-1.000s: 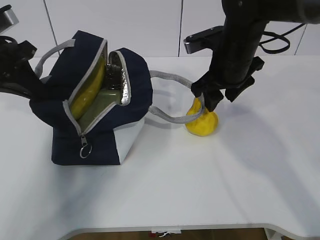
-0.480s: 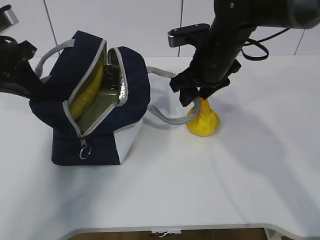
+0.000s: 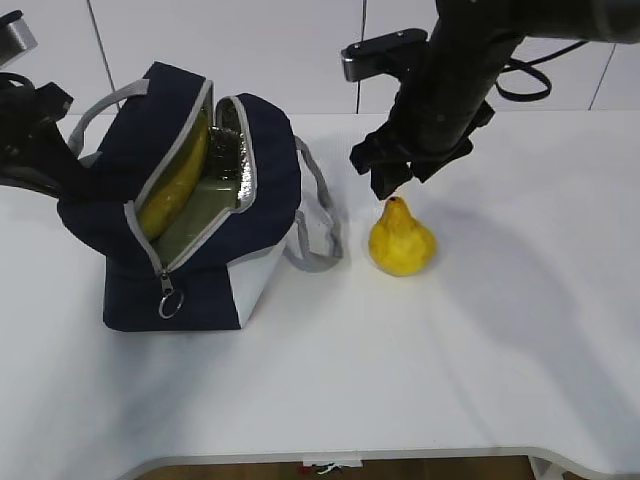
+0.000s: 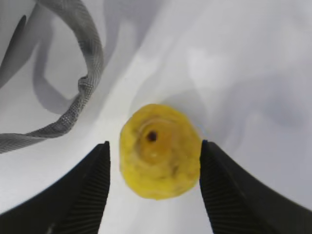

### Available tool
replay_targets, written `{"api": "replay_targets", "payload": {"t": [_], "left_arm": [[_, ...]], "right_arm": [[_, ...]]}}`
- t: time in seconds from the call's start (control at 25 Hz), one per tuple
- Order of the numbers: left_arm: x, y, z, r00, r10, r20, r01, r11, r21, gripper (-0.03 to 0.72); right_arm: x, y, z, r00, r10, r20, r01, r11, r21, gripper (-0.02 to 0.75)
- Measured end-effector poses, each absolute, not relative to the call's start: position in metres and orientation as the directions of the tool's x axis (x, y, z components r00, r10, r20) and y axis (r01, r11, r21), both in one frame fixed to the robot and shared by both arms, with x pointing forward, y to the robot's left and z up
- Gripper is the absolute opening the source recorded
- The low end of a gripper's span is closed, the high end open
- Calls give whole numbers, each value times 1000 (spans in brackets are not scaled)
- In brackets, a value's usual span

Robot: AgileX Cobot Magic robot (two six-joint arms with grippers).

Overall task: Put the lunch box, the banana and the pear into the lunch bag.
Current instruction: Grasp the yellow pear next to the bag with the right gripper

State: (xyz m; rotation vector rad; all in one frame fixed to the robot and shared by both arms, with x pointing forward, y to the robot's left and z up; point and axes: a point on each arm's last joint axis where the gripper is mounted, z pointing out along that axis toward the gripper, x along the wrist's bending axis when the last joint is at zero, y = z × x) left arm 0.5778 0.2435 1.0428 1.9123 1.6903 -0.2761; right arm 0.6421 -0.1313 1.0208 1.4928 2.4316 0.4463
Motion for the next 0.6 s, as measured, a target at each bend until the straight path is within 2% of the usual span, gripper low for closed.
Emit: {"api": "replay_targets", "payload": {"t": [0.28,0.6], "left_arm": [[578,244,1043,182,845,-504,961,-43,274,-7],[578,244,1043,182,845,-504,961,-43,274,-7]], "right_arm": [[639,-135,1029,-440,895,-80,812,434,390,469],[644,-133,1007,-439,895,-77,834,438,337,469]]}}
